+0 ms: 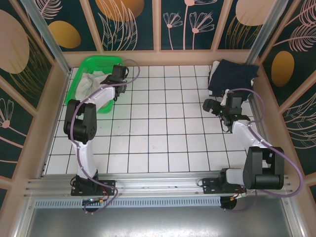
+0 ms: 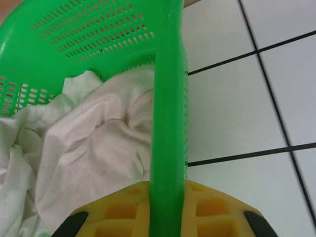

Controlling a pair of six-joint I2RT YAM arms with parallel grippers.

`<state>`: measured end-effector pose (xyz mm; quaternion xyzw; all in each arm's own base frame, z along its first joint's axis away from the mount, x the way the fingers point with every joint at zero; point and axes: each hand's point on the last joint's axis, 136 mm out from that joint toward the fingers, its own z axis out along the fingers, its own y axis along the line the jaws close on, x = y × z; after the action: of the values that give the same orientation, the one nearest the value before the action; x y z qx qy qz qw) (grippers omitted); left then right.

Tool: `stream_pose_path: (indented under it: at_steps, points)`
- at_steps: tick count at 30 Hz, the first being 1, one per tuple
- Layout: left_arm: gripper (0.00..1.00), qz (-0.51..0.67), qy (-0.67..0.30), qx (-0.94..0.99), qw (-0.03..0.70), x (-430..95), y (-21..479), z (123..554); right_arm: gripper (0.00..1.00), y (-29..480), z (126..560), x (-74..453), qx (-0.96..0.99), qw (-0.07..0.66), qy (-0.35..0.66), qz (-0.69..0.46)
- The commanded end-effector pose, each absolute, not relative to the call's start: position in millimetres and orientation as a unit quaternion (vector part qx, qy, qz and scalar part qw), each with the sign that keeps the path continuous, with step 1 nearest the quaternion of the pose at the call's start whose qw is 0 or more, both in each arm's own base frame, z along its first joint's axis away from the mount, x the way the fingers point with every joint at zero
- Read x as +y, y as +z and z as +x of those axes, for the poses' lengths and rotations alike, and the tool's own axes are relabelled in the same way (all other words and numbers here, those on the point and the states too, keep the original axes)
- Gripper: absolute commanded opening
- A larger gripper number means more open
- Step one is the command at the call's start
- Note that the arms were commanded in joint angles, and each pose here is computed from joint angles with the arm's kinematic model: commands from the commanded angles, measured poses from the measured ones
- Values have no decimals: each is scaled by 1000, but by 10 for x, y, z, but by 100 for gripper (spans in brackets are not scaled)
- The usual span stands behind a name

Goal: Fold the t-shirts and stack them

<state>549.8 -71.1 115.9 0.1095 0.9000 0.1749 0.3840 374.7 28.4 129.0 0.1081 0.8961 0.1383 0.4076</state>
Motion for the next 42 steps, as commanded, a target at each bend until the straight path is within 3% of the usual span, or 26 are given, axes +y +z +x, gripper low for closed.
stream_pose_path:
  at_steps: [1,12,17,19,22,28,35,39,42]
  points:
    - [0,91,186,892,402,-515,1242,5707,99,1331,3754,240,891,418,134,112]
    - [0,43,216,900,377,-79,1021,5826,99,1345,3815,306,893,410,154,104]
    - [30,50,202,896,391,-82,1117,5826,99,1333,3750,252,896,407,138,110]
    - [51,44,206,893,397,-65,1194,5826,99,1375,3736,255,896,409,137,106]
    - [74,27,180,897,403,-115,1332,5818,99,1458,3720,248,894,416,133,102]
    - [95,-25,88,885,456,-297,1851,5723,99,1567,3692,256,886,433,137,98]
    - [99,-180,187,862,435,354,1975,5547,99,1533,3640,272,886,433,139,94]
    - [98,-257,131,862,417,764,1706,5483,99,1530,3607,263,887,433,135,91]
    - [98,-246,124,878,391,833,1433,5598,99,1570,3571,269,881,443,138,89]
